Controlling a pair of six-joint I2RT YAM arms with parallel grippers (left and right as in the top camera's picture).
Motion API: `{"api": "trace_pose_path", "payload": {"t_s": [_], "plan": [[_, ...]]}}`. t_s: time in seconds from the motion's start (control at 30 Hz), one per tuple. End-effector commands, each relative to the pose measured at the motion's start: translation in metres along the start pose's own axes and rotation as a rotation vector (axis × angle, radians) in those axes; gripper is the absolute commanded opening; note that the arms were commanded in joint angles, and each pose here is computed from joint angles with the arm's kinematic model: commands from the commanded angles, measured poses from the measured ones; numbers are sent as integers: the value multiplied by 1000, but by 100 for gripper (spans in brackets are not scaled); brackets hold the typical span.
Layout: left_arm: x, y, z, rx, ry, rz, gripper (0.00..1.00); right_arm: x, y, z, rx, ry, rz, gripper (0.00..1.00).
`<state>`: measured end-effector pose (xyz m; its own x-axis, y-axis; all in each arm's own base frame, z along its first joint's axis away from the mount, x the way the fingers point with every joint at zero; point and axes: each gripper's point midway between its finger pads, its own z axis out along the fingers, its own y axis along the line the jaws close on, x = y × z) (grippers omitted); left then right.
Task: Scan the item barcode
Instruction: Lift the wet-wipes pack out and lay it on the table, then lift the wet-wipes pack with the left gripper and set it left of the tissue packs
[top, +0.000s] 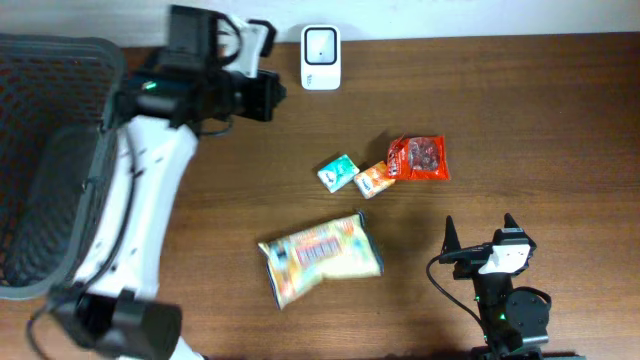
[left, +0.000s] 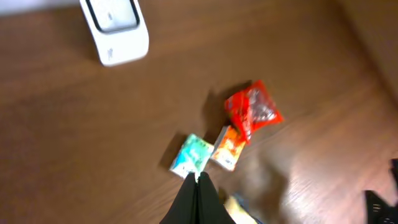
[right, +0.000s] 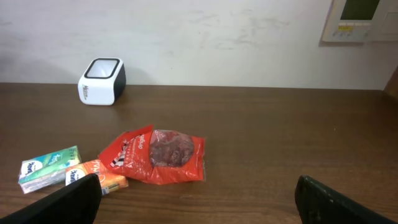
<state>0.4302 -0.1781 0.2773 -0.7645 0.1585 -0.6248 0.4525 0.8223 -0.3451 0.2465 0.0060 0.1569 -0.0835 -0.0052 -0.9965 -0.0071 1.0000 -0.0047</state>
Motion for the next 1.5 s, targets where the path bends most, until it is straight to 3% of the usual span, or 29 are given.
{"api": "trace_pose_path", "payload": {"t_s": [0.0, 0.03, 0.07, 0.13, 0.17, 0.23, 0.3, 0.37, 0.53, 0.67, 0.8, 1.0, 1.1, 1.2, 1.23, 1.27, 1.3, 1.33, 1.4, 1.43, 1.47], "plan": [[-1, 0, 10, -49, 7, 17, 0, 4, -2, 0, 8, 7, 4, 99], [-2, -1, 6, -49, 1, 19, 1, 4, -2, 0, 8, 7, 4, 99], [-1, -7, 1, -36, 5, 19, 11, 4, -2, 0, 8, 7, 4, 99], [15, -18, 0, 4, 65, 4, 17, 4, -2, 0, 8, 7, 4, 98], [41, -27, 1, 22, 170, -27, 30, 4, -2, 0, 8, 7, 4, 99], [70, -39, 0, 32, 289, -49, 38, 4, -2, 0, 8, 7, 4, 98], [92, -54, -2, 43, 380, -28, 75, 4, -2, 0, 8, 7, 4, 98], [115, -69, -7, 58, 473, 16, 89, 4, -2, 0, 8, 7, 4, 98], [180, -79, 2, -16, 702, 83, 92, 4, -2, 0, 8, 7, 4, 99], [239, -58, 26, -108, 840, 142, 93, 4, -2, 0, 8, 7, 4, 99], [277, -41, 51, -111, 868, 135, 89, 4, -2, 0, 8, 7, 4, 99], [319, -19, 92, -102, 806, 152, 100, 4, -2, 0, 8, 7, 4, 98], [342, -12, 94, -102, 829, 144, 93, 4, -2, 0, 8, 7, 4, 98], [358, -7, 93, -106, 853, 137, 92, 4, -2, 0, 8, 7, 4, 98], [360, -6, 94, -105, 850, 138, 86, 4, -2, 0, 8, 7, 4, 99], [360, -6, 95, -105, 844, 139, 61, 4, -2, 0, 8, 7, 4, 98], [359, -6, 96, -104, 840, 140, 47, 4, -2, 0, 8, 7, 4, 99], [358, -6, 97, -103, 835, 141, 45, 4, -2, 0, 8, 7, 4, 99], [356, -6, 99, -101, 822, 145, 22, 4, -2, 0, 8, 7, 4, 98], [353, -6, 102, -100, 805, 148, 5, 4, -2, 0, 8, 7, 4, 99], [351, -7, 105, -101, 788, 145, 0, 4, -2, 0, 8, 7, 4, 99]]}}
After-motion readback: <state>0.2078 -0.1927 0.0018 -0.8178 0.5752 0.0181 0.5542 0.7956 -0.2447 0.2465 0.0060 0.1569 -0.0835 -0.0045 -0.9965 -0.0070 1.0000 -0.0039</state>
